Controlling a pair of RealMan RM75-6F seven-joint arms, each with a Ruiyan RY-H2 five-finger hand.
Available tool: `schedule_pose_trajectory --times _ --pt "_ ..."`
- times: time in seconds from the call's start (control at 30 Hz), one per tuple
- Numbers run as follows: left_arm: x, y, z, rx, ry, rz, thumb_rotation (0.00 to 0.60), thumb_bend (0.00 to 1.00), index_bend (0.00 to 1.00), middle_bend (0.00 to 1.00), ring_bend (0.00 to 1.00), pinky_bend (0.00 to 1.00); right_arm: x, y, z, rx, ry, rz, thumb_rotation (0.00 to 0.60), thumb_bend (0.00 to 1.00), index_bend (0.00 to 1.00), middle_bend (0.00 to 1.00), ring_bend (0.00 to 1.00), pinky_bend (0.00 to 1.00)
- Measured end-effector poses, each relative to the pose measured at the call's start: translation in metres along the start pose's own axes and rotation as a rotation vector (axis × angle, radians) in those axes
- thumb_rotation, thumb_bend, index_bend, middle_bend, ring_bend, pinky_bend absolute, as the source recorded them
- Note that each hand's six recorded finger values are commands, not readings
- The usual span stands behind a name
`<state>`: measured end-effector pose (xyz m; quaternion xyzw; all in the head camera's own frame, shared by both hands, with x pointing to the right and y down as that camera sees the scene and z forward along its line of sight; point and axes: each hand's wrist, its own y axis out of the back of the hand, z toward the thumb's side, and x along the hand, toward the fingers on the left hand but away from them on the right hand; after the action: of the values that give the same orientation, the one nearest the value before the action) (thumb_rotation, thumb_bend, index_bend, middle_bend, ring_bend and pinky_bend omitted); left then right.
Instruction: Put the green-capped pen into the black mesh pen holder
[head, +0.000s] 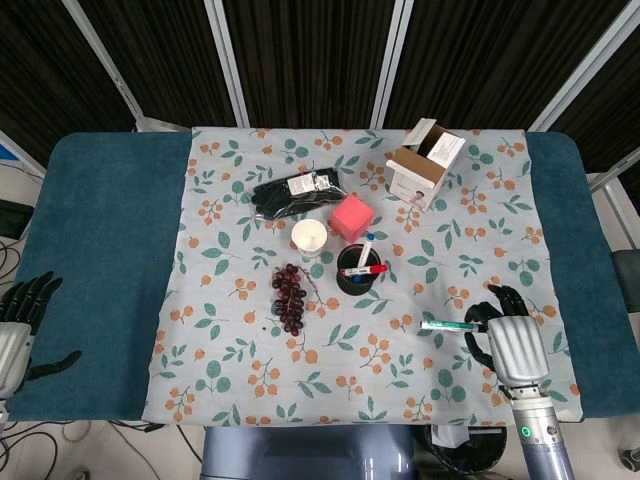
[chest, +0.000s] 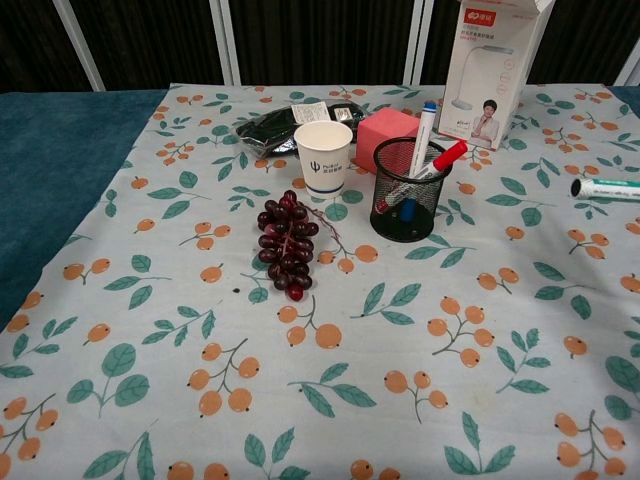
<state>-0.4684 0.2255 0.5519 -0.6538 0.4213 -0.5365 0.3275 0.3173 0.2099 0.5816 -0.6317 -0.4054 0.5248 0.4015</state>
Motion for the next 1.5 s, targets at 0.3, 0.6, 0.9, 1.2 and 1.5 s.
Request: schedule_pose_trajectory --times 0.3,0.6,0.9,1.2,1.5 --pt "0.001 0.001 0.000 -0.018 -0.002 -0.005 0.600 0.01 0.00 0.00 0.00 0.00 -0.053 0.018 0.052 0.290 0.175 -0.172 0.600 0.50 0.63 0.52 0.19 0.18" --pt "0.002 0.000 -0.001 -0.025 0.003 -0.018 0.600 0.01 0.00 0.00 0.00 0.00 -0.093 0.021 0.101 0.574 0.268 -0.333 0.600 0.50 0.63 0.52 0.19 0.18" --pt "0.003 0.001 -0.002 -0.033 0.006 -0.022 0.600 0.01 0.00 0.00 0.00 0.00 -0.112 0.000 0.126 0.755 0.314 -0.395 0.600 0.50 0.63 0.51 0.19 0.18" --pt "0.004 0.002 -0.002 -0.029 0.009 -0.022 0.600 0.01 0.00 0.00 0.00 0.00 -0.119 -0.030 0.142 0.941 0.361 -0.411 0.600 0.50 0.63 0.51 0.19 0.18" --pt "0.004 0.002 -0.002 -0.033 0.007 -0.023 0.600 0.01 0.00 0.00 0.00 0.00 -0.121 -0.048 0.144 1.025 0.388 -0.405 0.600 0.50 0.63 0.50 0.19 0.18"
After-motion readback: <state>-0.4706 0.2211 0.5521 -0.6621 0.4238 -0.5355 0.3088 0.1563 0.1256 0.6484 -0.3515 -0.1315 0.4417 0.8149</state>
